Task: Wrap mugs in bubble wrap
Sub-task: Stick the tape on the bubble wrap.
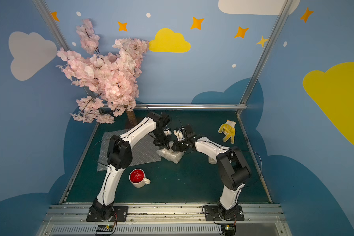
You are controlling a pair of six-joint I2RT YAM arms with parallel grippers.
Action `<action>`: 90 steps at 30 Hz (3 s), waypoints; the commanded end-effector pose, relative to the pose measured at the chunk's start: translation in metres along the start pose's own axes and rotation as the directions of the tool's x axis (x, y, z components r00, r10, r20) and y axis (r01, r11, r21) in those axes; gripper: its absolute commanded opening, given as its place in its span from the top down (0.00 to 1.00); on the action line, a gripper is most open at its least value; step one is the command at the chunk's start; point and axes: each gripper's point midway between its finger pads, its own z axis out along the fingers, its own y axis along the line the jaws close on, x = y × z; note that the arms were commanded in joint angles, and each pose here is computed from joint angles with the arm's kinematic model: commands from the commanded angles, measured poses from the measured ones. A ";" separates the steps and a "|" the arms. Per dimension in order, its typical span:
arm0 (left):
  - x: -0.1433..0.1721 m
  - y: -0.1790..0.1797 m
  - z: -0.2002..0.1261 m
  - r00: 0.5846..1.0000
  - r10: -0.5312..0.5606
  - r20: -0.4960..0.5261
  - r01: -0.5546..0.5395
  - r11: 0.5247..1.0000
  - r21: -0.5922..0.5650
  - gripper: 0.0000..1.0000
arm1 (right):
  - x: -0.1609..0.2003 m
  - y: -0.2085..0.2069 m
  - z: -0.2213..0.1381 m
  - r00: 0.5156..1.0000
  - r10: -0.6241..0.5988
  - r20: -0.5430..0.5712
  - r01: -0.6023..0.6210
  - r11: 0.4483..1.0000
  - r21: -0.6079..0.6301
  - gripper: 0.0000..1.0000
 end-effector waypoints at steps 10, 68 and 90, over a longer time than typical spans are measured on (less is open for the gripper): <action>-0.009 -0.015 -0.033 0.994 0.062 0.094 -0.067 0.996 0.052 0.83 | 0.024 -0.025 0.005 0.996 0.042 -0.081 -0.032 0.991 0.127 1.00; -0.016 -0.001 -0.012 0.994 0.018 0.106 -0.010 0.997 -0.079 0.85 | -0.010 0.015 -0.054 0.997 -0.003 0.072 0.001 0.999 0.032 0.53; -0.023 -0.019 -0.044 0.981 0.059 0.186 -0.059 0.998 -0.002 0.69 | -0.015 0.041 -0.104 0.990 0.056 0.133 -0.019 0.963 -0.267 0.50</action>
